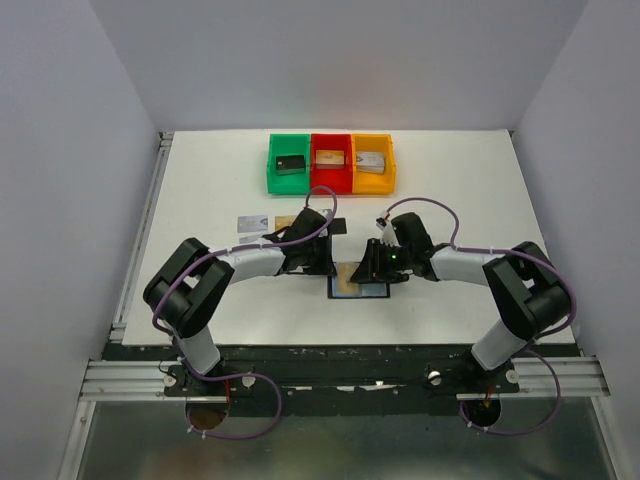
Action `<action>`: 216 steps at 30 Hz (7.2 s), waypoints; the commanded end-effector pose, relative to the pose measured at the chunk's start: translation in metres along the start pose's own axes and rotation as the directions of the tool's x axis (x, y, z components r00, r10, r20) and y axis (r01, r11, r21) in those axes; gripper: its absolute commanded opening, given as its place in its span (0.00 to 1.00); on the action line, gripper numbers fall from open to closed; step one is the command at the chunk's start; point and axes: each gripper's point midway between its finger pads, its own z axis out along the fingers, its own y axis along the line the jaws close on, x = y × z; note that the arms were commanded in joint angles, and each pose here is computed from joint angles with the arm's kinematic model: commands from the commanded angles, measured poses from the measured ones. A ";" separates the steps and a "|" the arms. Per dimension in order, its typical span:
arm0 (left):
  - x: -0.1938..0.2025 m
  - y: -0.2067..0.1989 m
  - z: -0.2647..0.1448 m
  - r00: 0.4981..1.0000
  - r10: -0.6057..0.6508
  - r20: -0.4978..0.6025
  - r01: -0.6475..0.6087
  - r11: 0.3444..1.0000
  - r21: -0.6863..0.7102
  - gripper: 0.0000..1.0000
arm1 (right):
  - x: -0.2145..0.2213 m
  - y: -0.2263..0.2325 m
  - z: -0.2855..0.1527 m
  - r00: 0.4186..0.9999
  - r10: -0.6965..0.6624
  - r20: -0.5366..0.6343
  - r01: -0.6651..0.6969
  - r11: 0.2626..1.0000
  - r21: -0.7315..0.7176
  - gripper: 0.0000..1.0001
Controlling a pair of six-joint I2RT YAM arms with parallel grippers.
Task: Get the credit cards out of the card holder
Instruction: Remove the credit card from the card holder.
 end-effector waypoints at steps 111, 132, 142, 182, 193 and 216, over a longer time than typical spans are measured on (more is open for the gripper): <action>0.039 0.021 0.013 0.996 0.023 -0.091 -0.033 0.993 -0.116 0.00 | -0.001 0.021 0.001 0.989 0.139 0.045 -0.122 0.956 -0.266 0.36; 0.042 0.034 0.015 0.995 -0.013 -0.099 -0.003 0.988 -0.154 0.00 | -0.005 0.019 -0.014 0.990 0.121 0.076 -0.099 0.965 -0.243 0.34; 0.041 0.035 0.014 0.995 -0.018 -0.096 0.003 0.987 -0.159 0.00 | -0.004 0.013 -0.019 0.990 0.116 0.082 -0.096 0.972 -0.215 0.31; 0.041 0.025 0.018 0.994 0.031 -0.101 -0.043 0.992 -0.123 0.00 | -0.012 0.019 -0.019 0.984 0.163 0.074 -0.137 0.953 -0.271 0.21; 0.042 0.030 0.017 0.995 0.024 -0.099 -0.038 0.989 -0.142 0.00 | -0.013 0.016 -0.026 0.984 0.155 0.092 -0.127 0.957 -0.260 0.17; 0.040 0.033 0.012 0.996 0.021 -0.083 -0.035 0.985 -0.166 0.00 | -0.010 -0.012 -0.054 0.986 0.100 0.132 -0.094 0.994 -0.052 0.00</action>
